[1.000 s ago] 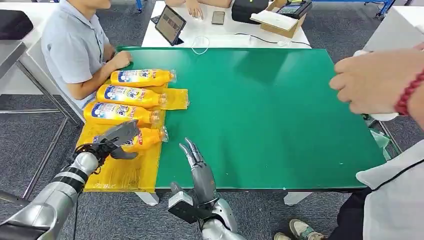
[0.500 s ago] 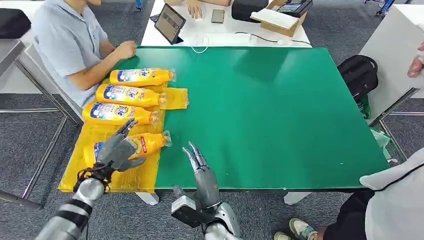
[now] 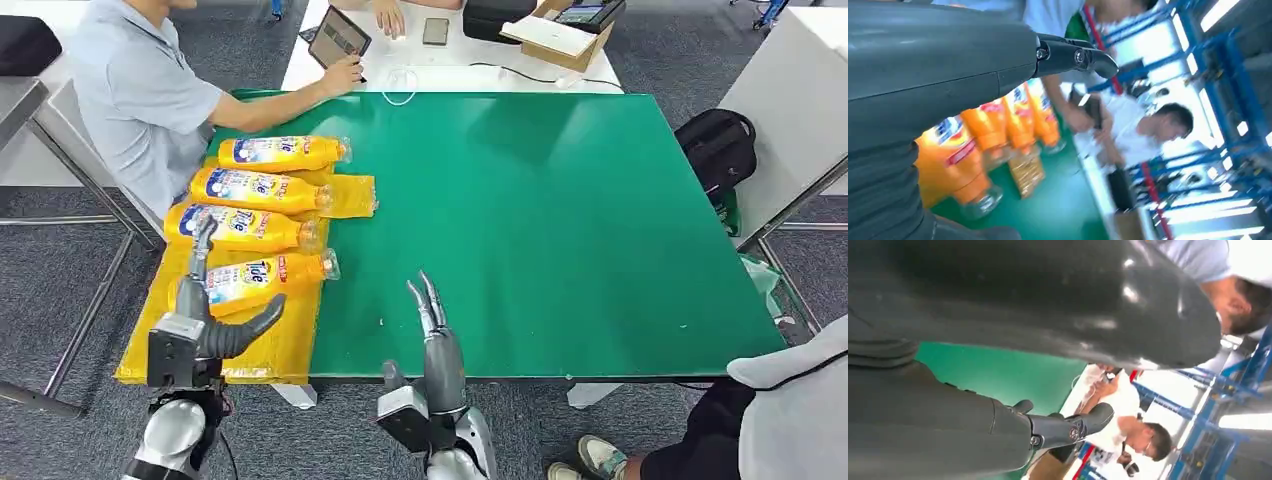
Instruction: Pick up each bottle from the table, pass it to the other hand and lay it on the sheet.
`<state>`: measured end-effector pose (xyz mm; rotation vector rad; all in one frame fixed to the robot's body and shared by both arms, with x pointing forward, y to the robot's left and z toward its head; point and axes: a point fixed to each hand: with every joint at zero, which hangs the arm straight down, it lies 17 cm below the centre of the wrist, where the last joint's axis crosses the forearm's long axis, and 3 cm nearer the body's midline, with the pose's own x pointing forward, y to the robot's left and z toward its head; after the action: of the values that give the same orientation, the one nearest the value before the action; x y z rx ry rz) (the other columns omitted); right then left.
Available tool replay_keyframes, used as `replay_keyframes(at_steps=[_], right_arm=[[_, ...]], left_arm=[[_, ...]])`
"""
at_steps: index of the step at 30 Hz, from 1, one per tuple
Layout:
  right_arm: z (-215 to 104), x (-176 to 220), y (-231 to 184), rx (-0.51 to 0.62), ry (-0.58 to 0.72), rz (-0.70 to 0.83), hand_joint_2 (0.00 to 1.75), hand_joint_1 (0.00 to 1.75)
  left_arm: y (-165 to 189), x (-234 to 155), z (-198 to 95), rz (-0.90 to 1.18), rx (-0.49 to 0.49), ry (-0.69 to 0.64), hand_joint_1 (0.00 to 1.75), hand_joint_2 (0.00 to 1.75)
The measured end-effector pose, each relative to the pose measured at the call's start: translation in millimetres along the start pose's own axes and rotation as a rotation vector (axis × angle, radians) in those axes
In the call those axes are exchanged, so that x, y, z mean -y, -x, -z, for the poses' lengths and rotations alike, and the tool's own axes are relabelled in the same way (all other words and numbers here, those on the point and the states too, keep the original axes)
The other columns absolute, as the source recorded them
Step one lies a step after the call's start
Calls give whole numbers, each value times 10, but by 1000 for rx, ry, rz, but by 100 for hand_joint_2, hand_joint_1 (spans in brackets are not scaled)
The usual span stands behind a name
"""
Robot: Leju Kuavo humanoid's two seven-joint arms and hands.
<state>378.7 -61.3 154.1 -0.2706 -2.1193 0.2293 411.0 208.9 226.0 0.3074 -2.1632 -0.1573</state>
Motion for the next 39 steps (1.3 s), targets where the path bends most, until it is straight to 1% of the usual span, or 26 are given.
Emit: replay_keyframes(at_steps=[3,6,9,12,13,14,16,18,21,24,25,27,31,33,39], right_arm=[[14,163,36,-46,70,64,0,0],[14,367,59,-85,148,123,0,0],[1,614,78,-125,241,194,0,0],[13,858,8,-107,306,194,0,0],[6,914,14,-109,320,192,0,0],[-21,997,45,-123,348,199,0,0],[-98,1136,139,-160,397,199,0,0],[-152,1250,201,-175,430,157,0,0],[-192,1423,271,-191,482,110,0,0],[-224,1536,281,-201,522,104,0,0],[-230,1563,294,-211,535,121,175,0],[-250,1545,325,-241,535,159,175,0],[-236,1414,227,-215,473,165,175,0],[-251,1353,251,-236,451,188,175,0],[-321,1108,286,-269,359,237,175,0]], left_arm=[[-117,-102,-4,-37,16,-58,0,175],[-190,-179,-77,-90,3,-103,0,175],[-214,-210,-213,-163,-36,-133,0,175],[-185,-219,-348,-243,-96,-167,0,175],[-165,-215,-392,-263,-116,-178,0,0],[-139,-213,-439,-291,-142,-196,0,175],[-61,-190,-556,-340,-205,-223,0,175],[24,-155,-655,-403,-271,-254,0,175],[50,-104,-728,-431,-311,-285,0,175],[43,-79,-767,-426,-324,-306,0,175],[30,-69,-780,-418,-321,-307,0,175],[-3,-30,-786,-423,-316,-297,0,175],[-61,78,-807,-455,-304,-249,0,175],[-86,95,-823,-441,-290,-237,0,175],[-43,159,-916,-488,-326,-214,0,175]])
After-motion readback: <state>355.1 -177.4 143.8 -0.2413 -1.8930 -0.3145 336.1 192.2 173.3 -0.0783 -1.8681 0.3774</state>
